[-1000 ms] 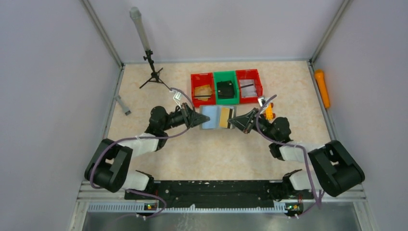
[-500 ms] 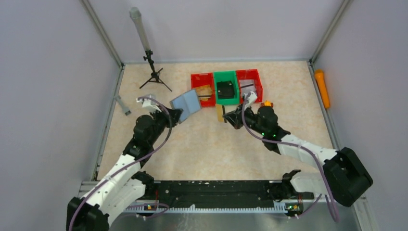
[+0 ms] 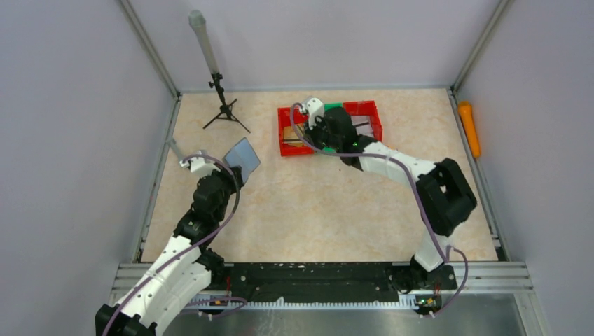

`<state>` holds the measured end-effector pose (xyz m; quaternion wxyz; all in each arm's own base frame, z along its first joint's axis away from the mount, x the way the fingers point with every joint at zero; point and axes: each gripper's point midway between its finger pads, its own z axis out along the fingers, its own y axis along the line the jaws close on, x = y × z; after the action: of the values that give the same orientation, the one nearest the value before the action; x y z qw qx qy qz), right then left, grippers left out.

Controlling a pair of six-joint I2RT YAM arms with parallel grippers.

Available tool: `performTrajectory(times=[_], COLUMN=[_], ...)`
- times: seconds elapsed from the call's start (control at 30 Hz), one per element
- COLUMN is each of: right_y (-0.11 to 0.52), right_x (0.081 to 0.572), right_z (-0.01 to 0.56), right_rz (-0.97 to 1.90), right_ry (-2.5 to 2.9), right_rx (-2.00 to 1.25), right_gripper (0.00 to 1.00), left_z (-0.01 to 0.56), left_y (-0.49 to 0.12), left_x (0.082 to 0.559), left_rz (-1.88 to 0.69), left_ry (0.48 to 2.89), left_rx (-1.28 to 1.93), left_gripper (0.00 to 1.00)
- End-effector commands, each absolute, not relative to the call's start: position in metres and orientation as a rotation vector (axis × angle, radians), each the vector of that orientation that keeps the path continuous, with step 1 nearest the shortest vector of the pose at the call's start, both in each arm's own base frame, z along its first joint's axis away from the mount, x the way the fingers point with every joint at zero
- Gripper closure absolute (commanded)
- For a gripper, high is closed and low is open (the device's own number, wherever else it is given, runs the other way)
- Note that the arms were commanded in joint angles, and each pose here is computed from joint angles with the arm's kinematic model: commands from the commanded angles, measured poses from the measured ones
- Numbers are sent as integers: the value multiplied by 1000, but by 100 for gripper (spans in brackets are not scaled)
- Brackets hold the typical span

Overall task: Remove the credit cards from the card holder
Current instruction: Place the credit card in the storage box.

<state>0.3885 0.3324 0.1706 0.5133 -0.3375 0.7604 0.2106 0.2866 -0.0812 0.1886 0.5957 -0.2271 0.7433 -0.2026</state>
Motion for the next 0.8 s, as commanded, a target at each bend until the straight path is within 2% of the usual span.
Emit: performTrajectory(times=[0.0,0.27,0.53,0.77], right_y=[339,345,372,390], right_x=[425,477,489,490], right_z=[175,173,180,159], right_rz=[326,30,-169,-287], right_ry=[1840,1812,1579,1457], right_rx=[-895,-926,-1092,-1299], right_gripper=[100,100,100,100], left_z=[203,202,198,197], left_y=[-69,-69,-73,-76], left_x=[291,291,293,293], left_rz=[-434,-429,-434,-442], left_ry=[1670,1671,1690,1702], left_rx=[-586,-593,-574,-563], left_gripper=[100,100,100,100])
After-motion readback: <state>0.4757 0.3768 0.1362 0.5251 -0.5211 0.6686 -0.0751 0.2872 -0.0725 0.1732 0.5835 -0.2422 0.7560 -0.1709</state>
